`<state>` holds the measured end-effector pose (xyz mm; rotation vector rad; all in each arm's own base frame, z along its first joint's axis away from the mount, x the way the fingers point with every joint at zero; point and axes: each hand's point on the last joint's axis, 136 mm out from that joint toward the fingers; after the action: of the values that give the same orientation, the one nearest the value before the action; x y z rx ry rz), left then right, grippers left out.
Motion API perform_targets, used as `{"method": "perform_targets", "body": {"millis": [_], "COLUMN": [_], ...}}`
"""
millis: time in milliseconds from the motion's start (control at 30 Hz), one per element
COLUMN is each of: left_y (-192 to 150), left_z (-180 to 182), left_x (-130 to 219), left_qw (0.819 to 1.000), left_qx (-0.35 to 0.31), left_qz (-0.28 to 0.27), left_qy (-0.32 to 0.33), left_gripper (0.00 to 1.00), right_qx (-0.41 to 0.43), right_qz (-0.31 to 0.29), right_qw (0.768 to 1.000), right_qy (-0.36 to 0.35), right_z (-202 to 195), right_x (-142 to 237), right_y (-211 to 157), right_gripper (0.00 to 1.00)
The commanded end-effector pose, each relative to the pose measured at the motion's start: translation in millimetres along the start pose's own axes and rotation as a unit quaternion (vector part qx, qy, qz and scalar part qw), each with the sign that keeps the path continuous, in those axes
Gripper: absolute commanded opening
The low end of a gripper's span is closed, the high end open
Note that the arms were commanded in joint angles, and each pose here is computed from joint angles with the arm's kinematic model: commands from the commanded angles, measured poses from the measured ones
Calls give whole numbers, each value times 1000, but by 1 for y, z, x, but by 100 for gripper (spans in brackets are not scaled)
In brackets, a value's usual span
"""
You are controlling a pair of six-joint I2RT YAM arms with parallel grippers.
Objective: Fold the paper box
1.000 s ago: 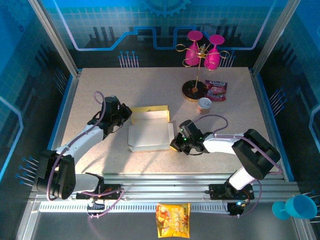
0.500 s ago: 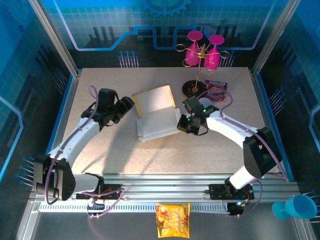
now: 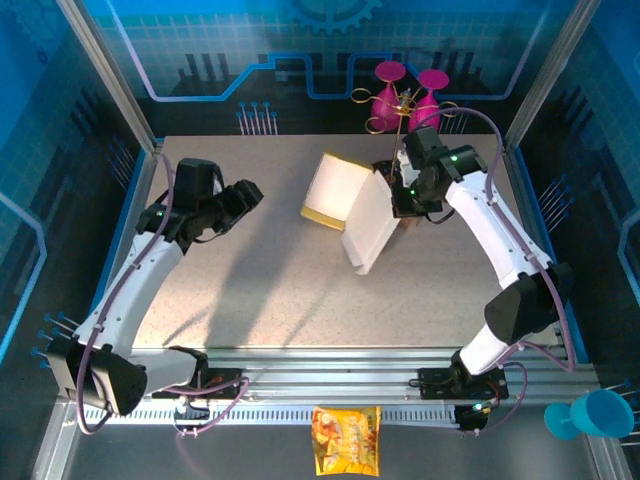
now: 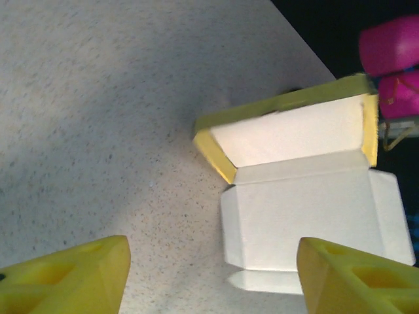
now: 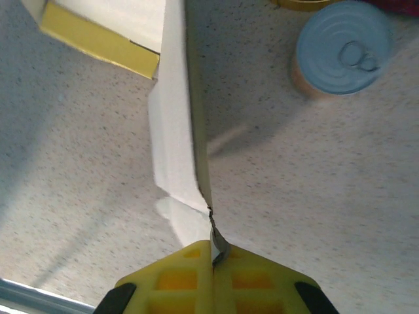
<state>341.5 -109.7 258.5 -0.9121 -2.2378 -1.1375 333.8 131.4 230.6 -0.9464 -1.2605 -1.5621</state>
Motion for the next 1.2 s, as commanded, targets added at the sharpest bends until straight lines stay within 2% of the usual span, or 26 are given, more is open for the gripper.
{"method": "perform_targets", "body": {"millis": [0, 67, 167, 233, 300, 433, 600, 700, 767, 867, 967, 1100, 1167], "left_y": [-1, 4, 16, 20, 20, 1, -20, -34, -35, -35, -39, -42, -43], "left_z": [-36, -40, -53, -73, -99, -129, -167, -172, -173, -171, -165, -150, -147], "left_x": [2, 3, 7, 11, 16, 16, -4, -19, -30, -39, -46, -60, -69], "left_qw": [994, 997, 998, 987, 975, 948, 928, 917, 904, 898, 896, 890, 887], "left_qx": [-95, -62, 43, 151, 207, 310, 362, 388, 418, 433, 438, 453, 458], "left_qz": [2, 4, 13, 12, 13, 17, 56, 65, 64, 57, 54, 38, 38], "left_qy": [-46, -45, -47, -60, -75, -65, -76, -61, -65, -60, -47, -35, -31], "left_gripper": [66, 66, 65, 63, 63, 62, 63, 63, 63, 63, 59, 45, 42], "right_qx": [81, 109, 140, 150, 159, 190, 220, 235, 243, 246, 252, 273, 286], "right_qz": [-1, -40, -111, -147, -175, -211, -243, -260, -261, -259, -263, -272, -276], "right_qw": [995, 991, 980, 973, 966, 953, 938, 930, 927, 927, 925, 917, 912], "right_qy": [-52, -63, -86, -96, -103, -109, -113, -115, -116, -116, -109, -101, -98], "right_z": [-12, -7, 5, 14, 23, 43, 63, 77, 83, 88, 94, 103, 107], "right_x": [18, 30, 48, 55, 60, 61, 60, 62, 59, 56, 56, 57, 57], "right_y": [-10, -2, 14, 24, 32, 41, 44, 44, 42, 40, 38, 34, 31], "right_gripper": [0, 0, 0, 0, 0, 0, 0, 0, 0, 0, 0, 0, 0]}}
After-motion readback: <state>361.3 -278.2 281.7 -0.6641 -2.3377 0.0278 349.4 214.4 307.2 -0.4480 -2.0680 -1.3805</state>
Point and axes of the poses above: each hand's point on the last joint's axis, 136 mm out from that joint toward the fingers, its own x axis back along the fingers, its own z axis along the line the jaws close on, y = z × x, and after that the axes turned 12 degrees about -x, right-handed
